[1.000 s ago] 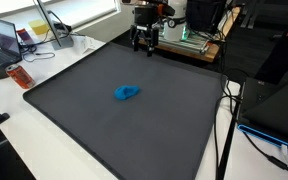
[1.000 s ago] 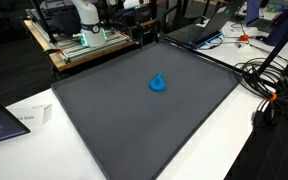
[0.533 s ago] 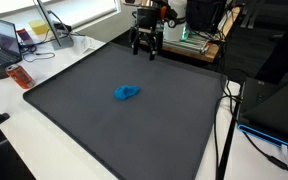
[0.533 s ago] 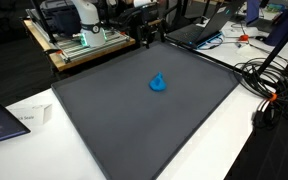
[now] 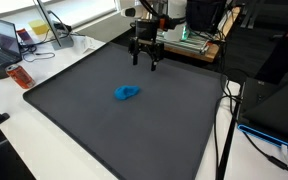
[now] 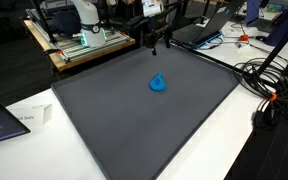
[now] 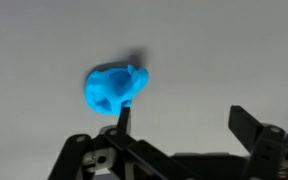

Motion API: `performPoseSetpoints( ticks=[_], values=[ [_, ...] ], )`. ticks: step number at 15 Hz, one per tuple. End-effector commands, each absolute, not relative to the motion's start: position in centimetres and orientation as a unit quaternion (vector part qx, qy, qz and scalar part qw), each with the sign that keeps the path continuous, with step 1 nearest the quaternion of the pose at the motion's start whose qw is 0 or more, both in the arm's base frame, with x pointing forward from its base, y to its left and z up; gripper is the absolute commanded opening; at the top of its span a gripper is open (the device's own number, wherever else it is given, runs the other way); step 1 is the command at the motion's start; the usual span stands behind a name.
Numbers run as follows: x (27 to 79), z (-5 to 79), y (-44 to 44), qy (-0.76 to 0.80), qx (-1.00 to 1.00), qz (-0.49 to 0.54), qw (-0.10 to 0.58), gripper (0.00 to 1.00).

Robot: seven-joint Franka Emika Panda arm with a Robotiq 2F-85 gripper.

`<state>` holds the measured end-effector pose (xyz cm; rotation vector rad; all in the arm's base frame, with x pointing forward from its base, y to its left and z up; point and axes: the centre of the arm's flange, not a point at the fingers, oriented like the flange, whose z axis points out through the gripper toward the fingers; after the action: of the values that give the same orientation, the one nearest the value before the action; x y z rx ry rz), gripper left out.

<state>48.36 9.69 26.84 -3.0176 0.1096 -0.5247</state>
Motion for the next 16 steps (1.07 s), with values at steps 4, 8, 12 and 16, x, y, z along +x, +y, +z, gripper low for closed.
performPoseSetpoints(
  ticks=[4,8,12,16],
  values=[
    [51.8,23.8,9.7,0.04,-0.988,-0.145,0.034,1.0],
    [53.0,22.1,9.4,0.052,-0.989,-0.138,0.033,1.0],
    [53.5,20.7,9.1,0.062,-0.99,-0.126,0.029,1.0],
    [53.9,19.6,8.7,0.071,-0.99,-0.117,0.024,1.0]
  ],
)
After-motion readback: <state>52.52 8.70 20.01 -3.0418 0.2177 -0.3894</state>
